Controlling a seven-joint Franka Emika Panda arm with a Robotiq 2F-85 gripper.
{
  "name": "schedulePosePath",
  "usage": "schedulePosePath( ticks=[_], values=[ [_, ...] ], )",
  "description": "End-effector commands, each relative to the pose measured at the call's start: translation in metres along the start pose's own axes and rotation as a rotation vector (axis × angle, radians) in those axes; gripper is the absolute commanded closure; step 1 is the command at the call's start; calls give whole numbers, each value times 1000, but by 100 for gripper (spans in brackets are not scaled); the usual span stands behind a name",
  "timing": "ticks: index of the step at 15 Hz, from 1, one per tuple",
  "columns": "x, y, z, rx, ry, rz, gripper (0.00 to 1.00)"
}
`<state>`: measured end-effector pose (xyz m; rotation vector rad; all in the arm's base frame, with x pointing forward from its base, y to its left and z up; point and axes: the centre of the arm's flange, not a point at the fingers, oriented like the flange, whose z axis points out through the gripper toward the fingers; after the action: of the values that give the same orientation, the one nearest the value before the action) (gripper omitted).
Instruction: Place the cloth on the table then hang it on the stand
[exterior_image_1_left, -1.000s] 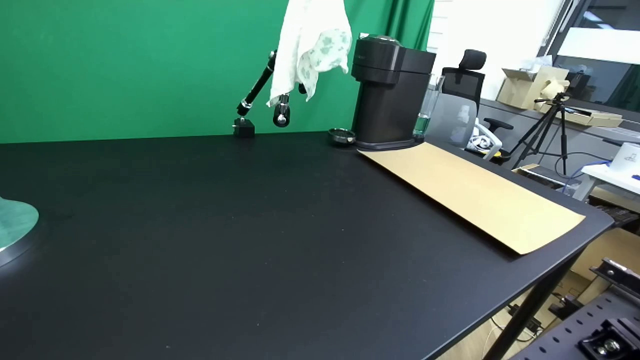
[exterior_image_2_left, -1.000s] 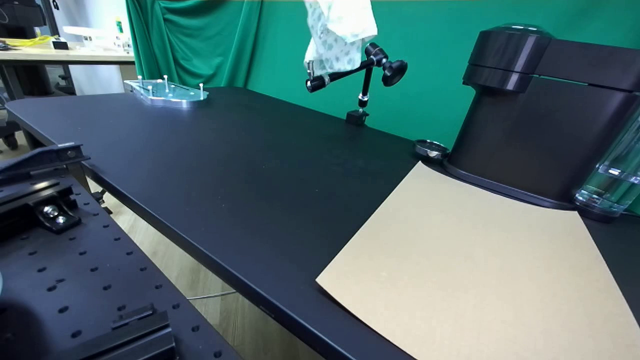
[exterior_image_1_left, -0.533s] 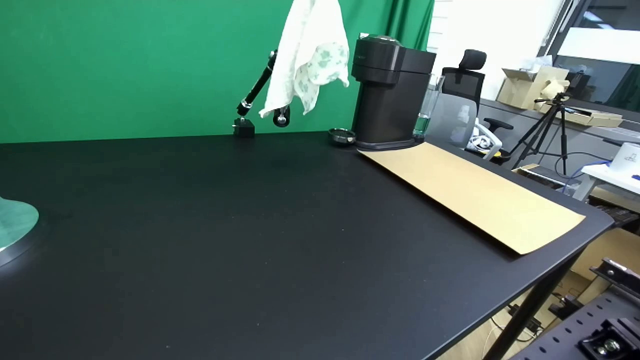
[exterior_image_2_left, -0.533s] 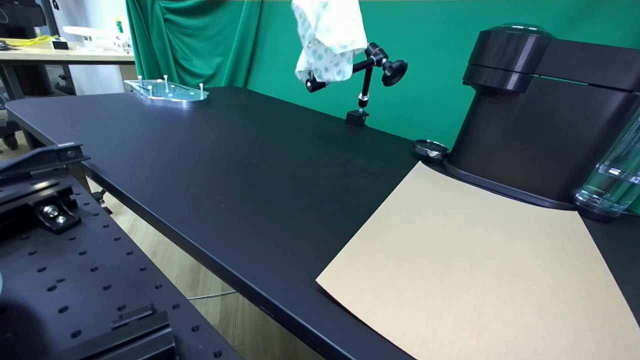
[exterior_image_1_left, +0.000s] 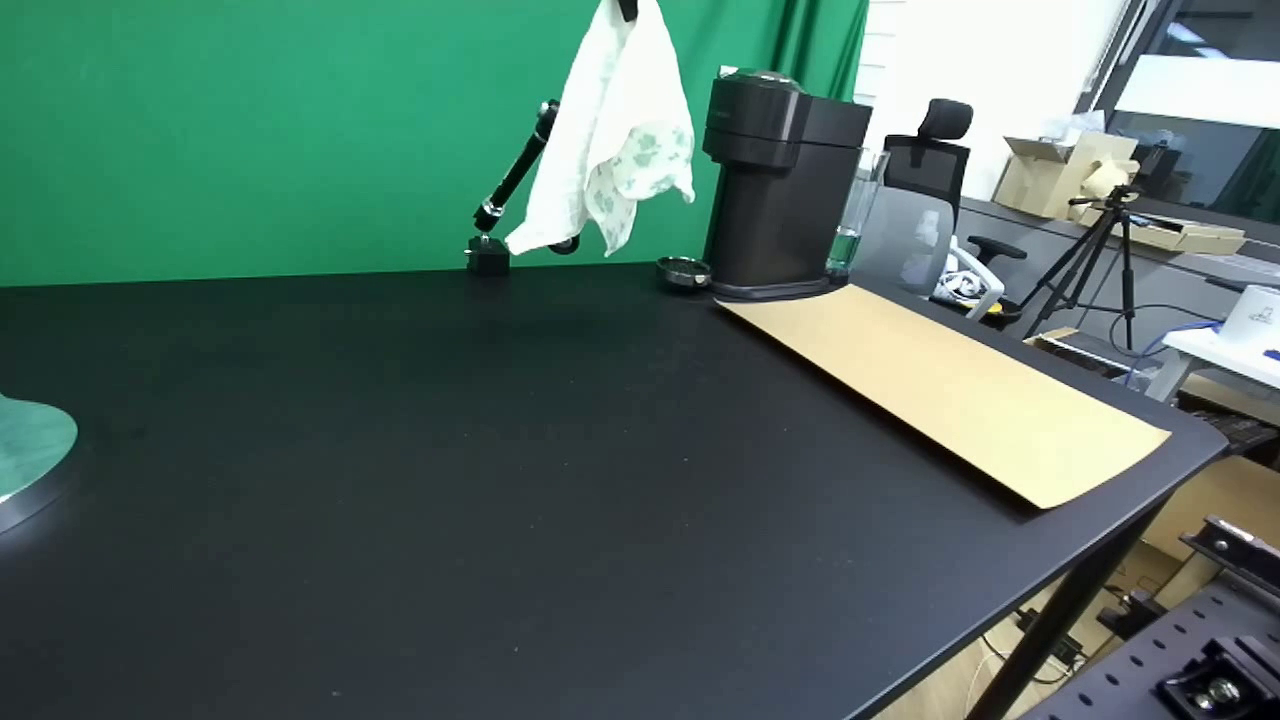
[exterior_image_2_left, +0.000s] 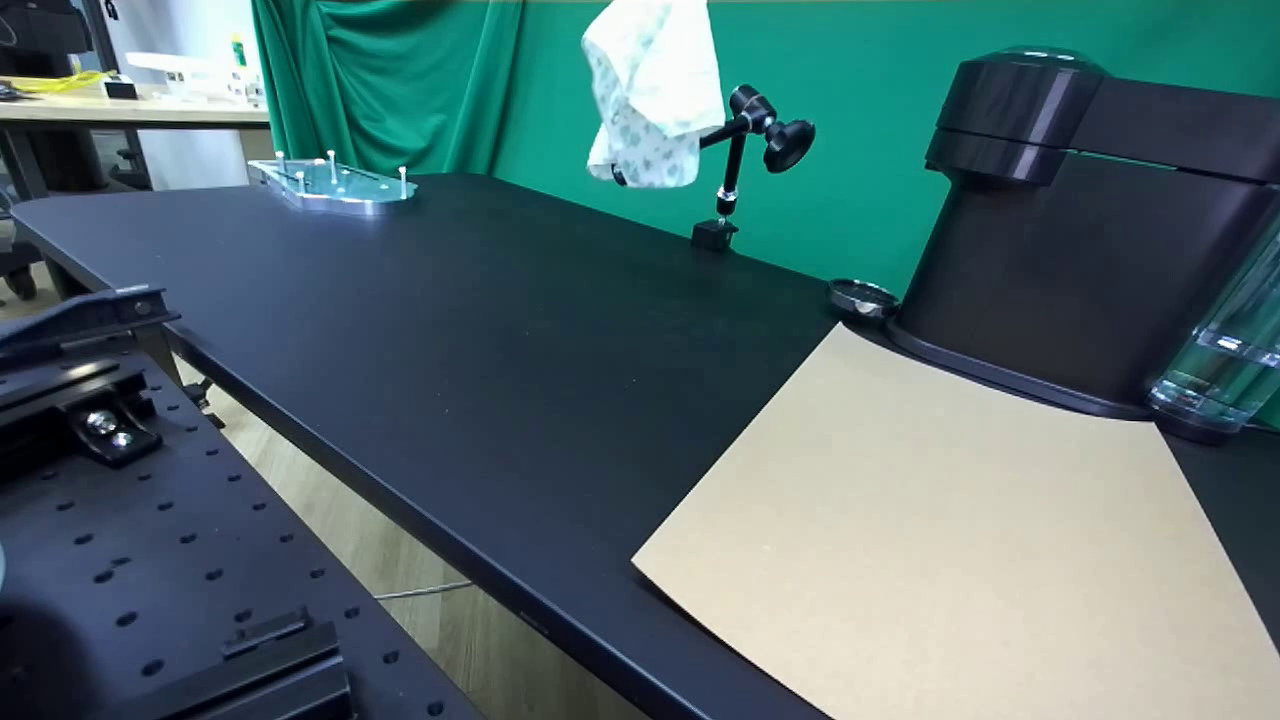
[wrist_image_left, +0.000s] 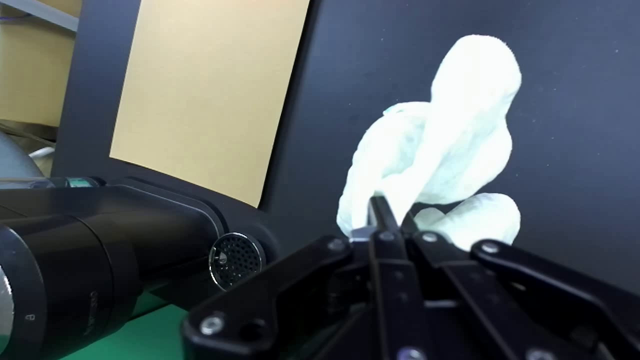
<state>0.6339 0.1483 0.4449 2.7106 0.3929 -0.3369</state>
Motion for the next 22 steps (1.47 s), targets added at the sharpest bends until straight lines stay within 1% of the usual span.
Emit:
schedulePosePath(
  ticks=[1, 9, 10, 11, 12, 17, 21, 22],
  values=[
    [14, 2, -10, 0, 11, 15, 100],
    [32, -9, -20, 5, 37, 5, 100],
    [34, -11, -19, 9, 32, 4, 74],
    [35, -12, -19, 10, 33, 2, 73],
    [36, -13, -17, 12, 31, -1, 68],
    [32, -7, -14, 12, 17, -2, 34],
    [16, 5, -7, 4, 4, -21, 6],
    [8, 9, -5, -2, 8, -33, 2]
  ],
)
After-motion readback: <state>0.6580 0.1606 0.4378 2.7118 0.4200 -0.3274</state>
